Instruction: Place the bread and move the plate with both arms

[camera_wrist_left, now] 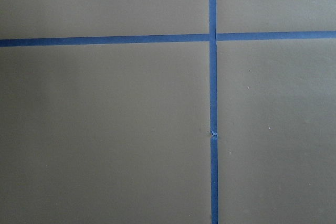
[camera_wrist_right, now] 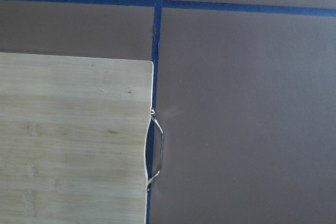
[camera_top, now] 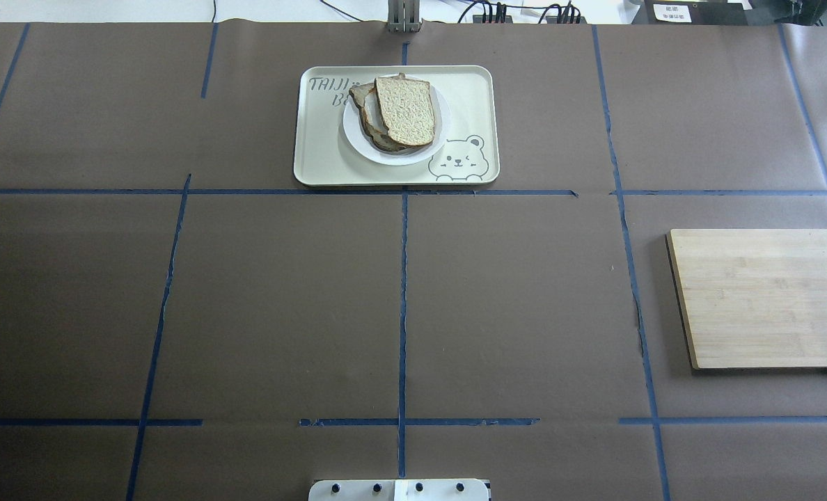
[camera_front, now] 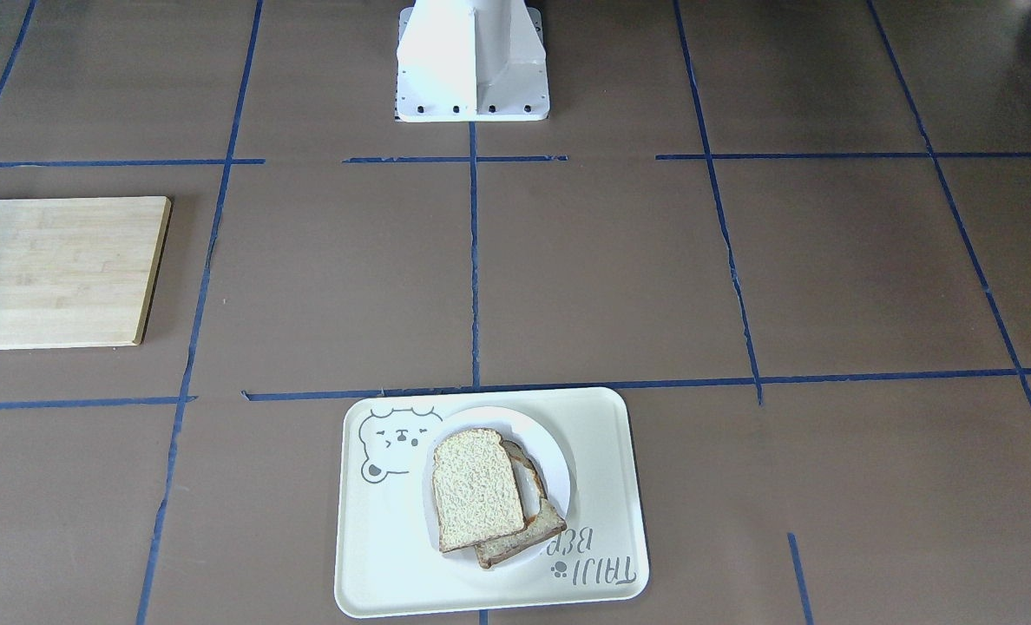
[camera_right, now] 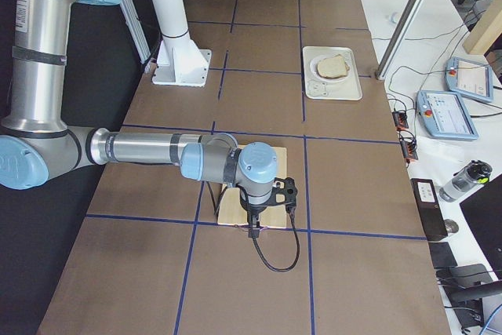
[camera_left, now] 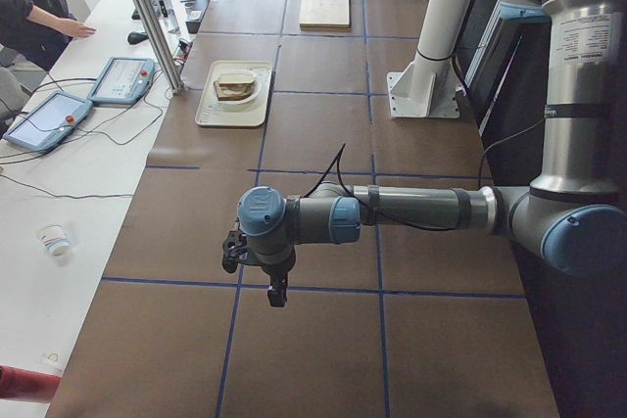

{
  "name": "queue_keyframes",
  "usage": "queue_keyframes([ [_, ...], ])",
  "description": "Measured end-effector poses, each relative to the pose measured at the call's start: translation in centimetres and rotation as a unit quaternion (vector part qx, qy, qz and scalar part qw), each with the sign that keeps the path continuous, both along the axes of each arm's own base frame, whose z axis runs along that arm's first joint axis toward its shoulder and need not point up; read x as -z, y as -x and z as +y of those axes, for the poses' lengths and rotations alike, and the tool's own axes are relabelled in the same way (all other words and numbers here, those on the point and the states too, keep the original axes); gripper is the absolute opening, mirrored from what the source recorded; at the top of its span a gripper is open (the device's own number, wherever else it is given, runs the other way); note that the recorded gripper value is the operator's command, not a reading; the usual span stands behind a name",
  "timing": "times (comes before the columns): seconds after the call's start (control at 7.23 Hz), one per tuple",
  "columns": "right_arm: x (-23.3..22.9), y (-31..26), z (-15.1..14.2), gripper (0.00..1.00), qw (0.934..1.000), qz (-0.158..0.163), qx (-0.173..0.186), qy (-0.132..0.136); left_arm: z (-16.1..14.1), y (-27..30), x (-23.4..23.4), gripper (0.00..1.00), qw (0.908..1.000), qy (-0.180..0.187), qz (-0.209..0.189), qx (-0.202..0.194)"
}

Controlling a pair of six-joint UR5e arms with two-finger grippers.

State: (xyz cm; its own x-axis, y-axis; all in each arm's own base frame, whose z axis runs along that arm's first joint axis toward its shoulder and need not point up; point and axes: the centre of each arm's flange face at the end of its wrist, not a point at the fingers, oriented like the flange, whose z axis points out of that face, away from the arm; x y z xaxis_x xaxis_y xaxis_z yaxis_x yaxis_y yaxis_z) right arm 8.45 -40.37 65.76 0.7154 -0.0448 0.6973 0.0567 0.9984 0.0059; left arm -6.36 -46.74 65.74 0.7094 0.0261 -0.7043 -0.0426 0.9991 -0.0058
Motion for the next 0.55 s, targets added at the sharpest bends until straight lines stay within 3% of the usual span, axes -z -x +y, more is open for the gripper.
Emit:
queue_keyframes([
  [0.55,-0.32,-0.13,-0.08,1.0,1.0,0.001,-0.002,0.003,-0.43,0.0,0.48,1.0,1.0,-0.004,0.0,0.001],
])
